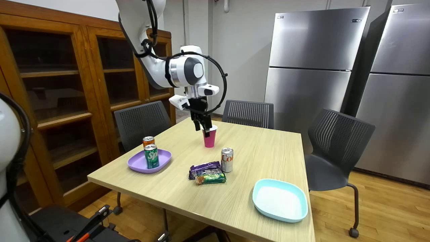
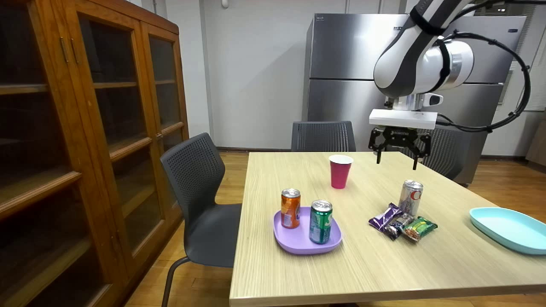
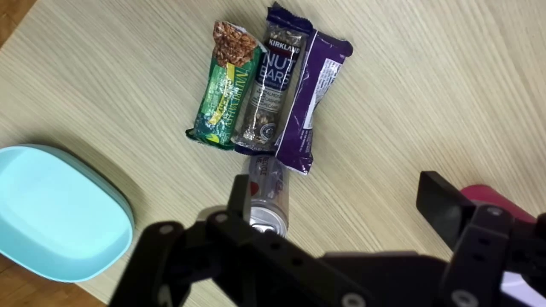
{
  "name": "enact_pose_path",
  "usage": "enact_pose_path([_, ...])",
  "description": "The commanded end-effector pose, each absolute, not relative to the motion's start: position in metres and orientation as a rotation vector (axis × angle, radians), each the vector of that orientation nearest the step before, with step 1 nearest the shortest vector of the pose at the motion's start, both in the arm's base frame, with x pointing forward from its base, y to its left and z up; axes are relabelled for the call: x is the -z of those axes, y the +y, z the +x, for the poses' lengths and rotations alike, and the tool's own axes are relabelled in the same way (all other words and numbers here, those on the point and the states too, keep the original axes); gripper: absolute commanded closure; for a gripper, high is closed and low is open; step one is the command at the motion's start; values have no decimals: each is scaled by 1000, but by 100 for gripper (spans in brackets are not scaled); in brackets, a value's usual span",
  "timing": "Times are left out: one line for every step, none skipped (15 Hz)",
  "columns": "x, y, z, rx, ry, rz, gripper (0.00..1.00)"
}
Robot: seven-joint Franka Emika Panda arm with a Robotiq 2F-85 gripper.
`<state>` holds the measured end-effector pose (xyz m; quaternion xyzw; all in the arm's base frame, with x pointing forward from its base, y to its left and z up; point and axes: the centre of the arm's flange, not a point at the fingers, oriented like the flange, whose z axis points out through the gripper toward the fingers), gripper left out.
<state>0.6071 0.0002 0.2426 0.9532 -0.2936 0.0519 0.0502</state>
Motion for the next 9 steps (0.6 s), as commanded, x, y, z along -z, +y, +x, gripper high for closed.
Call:
enact_pose_path([-237,-21,609,-143,-906,2931,0])
enact_pose_path([-235,-27,610,-135,-920,2930,0])
enact_pose_path([-231,-32,612,-128,-934,2928,0])
enact_pose_path([-227,-37,613,-118,-948,2926,0])
enact_pose_path([-223,-42,615,-111,-958,2920,0])
enact_pose_path([-219,-46,617,-105,-968,2917,0])
enact_pose_path([-216,-51,620,-100,-977,2908,0])
enact_pose_path([-212,-54,622,-96,-986,2902,0])
enact_pose_path([-208,-59,624,-91,-994,2893,0])
